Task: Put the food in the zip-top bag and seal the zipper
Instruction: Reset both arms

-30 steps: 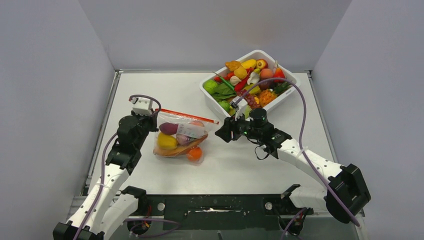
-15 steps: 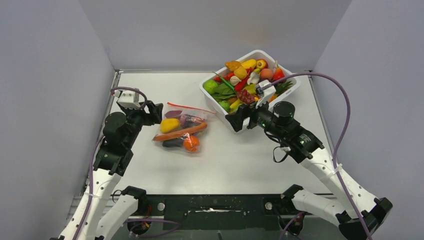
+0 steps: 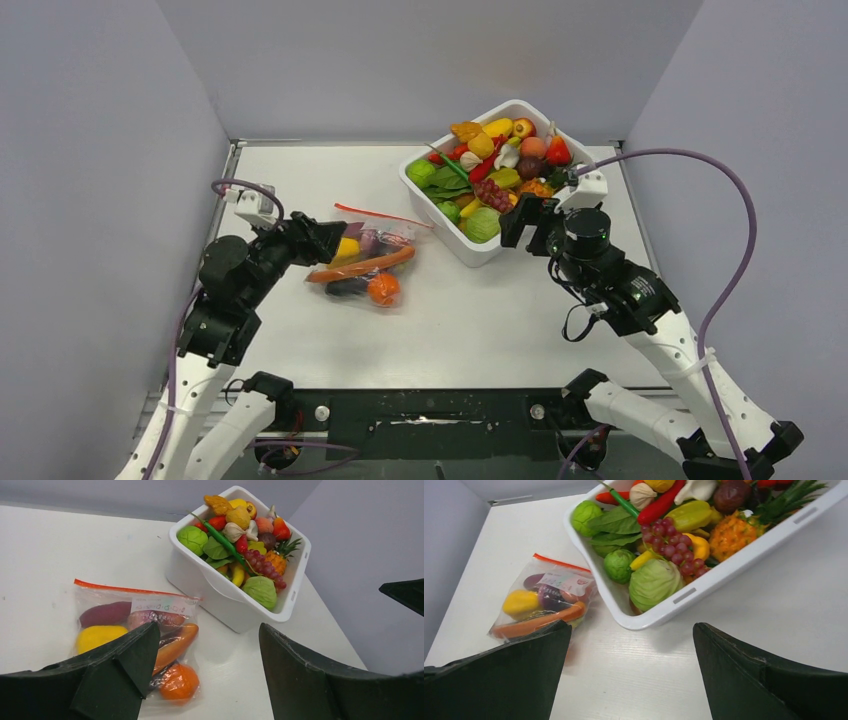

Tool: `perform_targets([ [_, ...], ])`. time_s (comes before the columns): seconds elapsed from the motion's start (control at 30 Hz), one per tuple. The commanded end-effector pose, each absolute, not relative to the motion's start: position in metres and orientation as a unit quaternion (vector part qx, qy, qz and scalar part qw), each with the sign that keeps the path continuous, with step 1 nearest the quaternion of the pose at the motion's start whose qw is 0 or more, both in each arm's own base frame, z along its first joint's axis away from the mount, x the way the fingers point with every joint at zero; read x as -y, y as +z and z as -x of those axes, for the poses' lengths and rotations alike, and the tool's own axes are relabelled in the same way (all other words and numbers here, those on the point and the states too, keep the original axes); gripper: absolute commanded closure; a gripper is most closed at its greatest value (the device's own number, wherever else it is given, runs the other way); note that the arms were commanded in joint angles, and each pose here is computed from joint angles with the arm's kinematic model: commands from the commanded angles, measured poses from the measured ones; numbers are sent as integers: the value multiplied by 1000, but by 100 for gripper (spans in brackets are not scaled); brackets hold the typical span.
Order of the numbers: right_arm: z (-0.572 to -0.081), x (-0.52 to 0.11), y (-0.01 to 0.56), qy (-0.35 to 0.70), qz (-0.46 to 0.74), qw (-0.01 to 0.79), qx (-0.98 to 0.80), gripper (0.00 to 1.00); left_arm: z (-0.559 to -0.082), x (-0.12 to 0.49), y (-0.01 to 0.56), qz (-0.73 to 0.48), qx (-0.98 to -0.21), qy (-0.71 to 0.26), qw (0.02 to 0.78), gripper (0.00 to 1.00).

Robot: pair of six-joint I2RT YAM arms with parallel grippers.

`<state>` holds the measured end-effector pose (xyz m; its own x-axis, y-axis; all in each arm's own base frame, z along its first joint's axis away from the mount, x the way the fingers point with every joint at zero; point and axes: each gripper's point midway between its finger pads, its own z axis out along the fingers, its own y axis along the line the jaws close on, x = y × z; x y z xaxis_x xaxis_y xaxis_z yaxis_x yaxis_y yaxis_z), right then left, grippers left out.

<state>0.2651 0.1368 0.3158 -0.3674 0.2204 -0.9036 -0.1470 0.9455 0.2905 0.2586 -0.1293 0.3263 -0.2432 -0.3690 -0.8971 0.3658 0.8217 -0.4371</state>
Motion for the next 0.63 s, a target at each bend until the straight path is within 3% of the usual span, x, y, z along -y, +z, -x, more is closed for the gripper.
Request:
perform_targets([
  [0.0,-263,-107,327,122,-77,586,-797,2,-257,135,330,42,-718,-341,605,28],
  [0.2,-258,-105,326,143,-92,596,-785,3,-258,144,312,35,-728,-358,584,27],
  [0.6,-251,-108,328,163,-88,595,-782,2,-257,152,330,10,-704,-379,600,26],
])
